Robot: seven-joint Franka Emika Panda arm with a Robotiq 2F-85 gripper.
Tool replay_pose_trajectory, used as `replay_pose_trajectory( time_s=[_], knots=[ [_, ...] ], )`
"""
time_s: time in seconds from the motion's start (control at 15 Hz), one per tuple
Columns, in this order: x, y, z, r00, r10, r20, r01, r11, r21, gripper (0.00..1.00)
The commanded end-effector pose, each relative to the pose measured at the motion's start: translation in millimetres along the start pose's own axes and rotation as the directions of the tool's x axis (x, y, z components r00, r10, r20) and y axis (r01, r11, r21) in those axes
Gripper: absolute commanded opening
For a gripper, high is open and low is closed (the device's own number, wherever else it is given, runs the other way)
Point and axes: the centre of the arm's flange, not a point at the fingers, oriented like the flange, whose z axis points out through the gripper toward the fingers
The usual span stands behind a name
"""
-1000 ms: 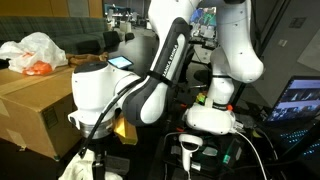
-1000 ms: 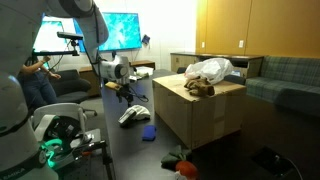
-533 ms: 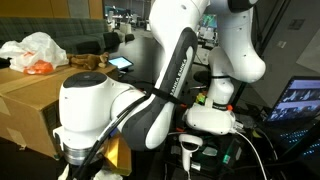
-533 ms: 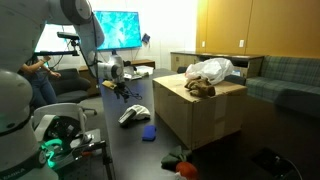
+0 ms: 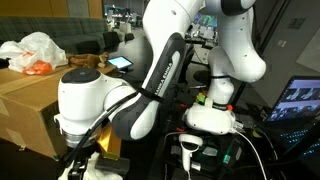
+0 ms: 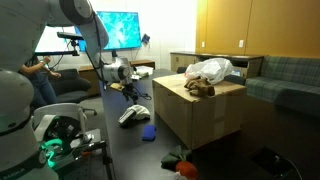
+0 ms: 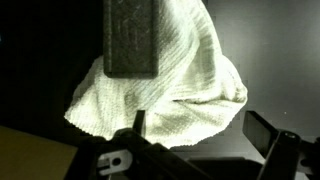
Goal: Pick the objects on the box and put them on the table, then pick the objects on the table and put them on the box
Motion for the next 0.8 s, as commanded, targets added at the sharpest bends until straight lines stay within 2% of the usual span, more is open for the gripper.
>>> replay_pose_trajectory(
  time_s=[0.0,0.27,0.53,0.6,0.73],
  knots=[
    [2.8,-7.7,7.6,0.999,-0.039,0.01,0.04,0.997,-0.065,1.0],
    [-5.9,-12.2,12.7,0.996,-0.067,0.06,0.072,0.994,-0.082,1.0],
    [-8.0,-18.0,13.4,0.994,-0.083,0.074,0.087,0.995,-0.052,1.0],
    [7.8,-10.0,28.5,0.995,-0.056,0.079,0.061,0.997,-0.054,1.0],
    [18.8,-10.2,36.3,0.994,-0.053,0.091,0.056,0.998,-0.036,1.0]
  ],
)
